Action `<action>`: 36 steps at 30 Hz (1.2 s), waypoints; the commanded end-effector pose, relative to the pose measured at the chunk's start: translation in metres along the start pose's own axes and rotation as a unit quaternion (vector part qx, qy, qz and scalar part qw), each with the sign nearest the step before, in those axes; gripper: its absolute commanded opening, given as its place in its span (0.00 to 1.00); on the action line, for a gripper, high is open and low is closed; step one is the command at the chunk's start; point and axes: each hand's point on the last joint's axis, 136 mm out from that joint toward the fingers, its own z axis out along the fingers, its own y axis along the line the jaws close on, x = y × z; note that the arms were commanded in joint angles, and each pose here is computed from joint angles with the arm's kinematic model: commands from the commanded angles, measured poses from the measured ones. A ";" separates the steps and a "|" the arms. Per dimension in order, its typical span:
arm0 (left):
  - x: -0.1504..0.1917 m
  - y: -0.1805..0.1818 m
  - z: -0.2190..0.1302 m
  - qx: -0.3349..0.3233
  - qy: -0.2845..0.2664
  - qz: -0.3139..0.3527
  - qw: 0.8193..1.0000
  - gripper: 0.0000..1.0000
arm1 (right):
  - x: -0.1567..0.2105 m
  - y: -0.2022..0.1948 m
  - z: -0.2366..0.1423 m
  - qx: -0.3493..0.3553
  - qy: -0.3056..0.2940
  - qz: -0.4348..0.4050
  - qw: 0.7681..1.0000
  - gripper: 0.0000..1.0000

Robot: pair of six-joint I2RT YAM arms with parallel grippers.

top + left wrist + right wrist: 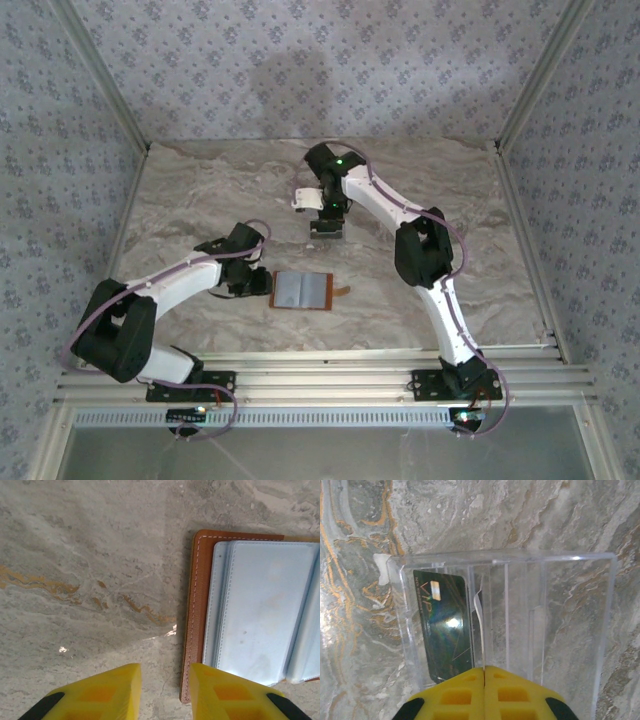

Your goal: Take the credit cards out of the card holder

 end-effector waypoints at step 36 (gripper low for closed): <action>0.021 -0.024 0.020 0.061 0.073 0.021 0.995 0.11 | -0.051 0.029 -0.113 0.122 -0.178 0.290 0.932 0.42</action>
